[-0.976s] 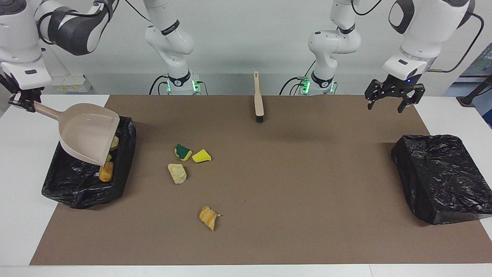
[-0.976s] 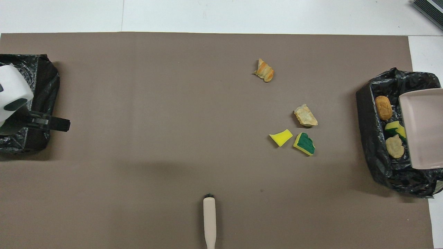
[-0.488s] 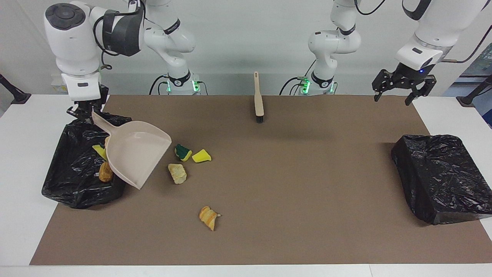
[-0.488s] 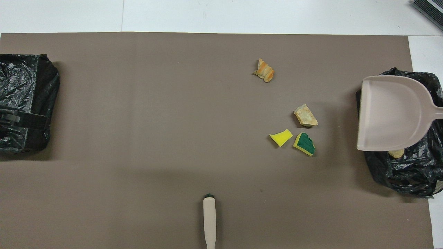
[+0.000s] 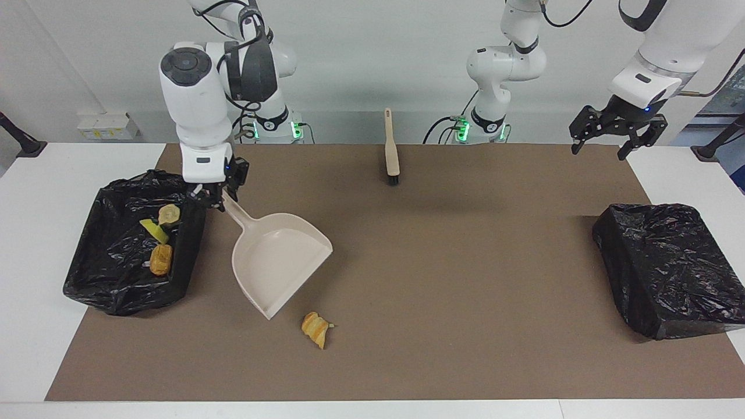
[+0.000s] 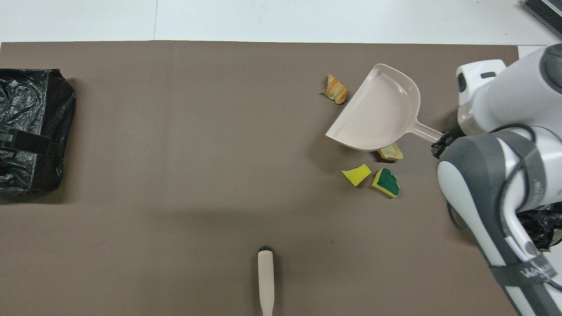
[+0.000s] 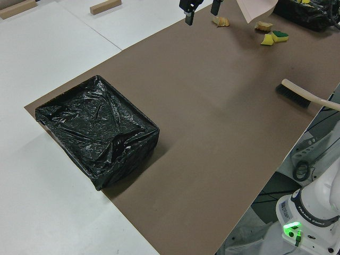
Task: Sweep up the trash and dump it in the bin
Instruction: 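Bring the empty dustpan back to the table center with the right gripper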
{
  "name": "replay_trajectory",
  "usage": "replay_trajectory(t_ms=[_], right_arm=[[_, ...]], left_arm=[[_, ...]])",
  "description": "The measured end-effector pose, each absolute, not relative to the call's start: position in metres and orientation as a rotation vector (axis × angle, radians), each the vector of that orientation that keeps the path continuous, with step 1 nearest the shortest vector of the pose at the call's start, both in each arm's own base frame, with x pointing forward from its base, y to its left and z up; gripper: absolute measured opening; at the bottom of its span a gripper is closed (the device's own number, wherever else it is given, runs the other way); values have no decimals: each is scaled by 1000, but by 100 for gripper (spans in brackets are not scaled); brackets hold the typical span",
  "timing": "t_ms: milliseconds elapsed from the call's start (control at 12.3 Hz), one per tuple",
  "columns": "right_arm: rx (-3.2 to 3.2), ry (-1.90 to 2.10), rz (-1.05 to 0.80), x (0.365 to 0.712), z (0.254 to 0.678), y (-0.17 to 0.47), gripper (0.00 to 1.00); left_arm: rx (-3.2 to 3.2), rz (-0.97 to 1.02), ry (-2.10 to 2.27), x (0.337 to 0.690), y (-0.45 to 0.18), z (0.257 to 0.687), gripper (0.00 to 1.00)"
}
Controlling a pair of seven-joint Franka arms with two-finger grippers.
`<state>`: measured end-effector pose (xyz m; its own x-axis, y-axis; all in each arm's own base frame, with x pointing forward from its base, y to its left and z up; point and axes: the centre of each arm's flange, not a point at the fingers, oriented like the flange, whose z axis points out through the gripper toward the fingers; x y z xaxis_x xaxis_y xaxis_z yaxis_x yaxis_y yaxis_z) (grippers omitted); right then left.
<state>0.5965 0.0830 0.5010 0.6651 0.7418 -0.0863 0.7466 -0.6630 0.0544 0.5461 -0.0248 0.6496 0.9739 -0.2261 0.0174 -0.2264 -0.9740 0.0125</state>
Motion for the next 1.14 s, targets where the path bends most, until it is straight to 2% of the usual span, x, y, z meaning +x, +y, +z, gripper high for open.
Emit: replay_trajectory(t_ms=[244, 488, 813, 1138], right_arm=[[2999, 950, -36, 605, 460, 149, 33], [3119, 652, 39, 597, 431, 237, 33], [3192, 337, 50, 557, 404, 344, 33], [3181, 41, 80, 519, 369, 401, 33]], left_arm=[[3113, 7, -300, 545, -21, 649, 100], [3118, 2, -269, 544, -17, 649, 100], [3120, -3, -249, 544, -12, 649, 100], [3120, -2, -249, 544, -13, 649, 100]])
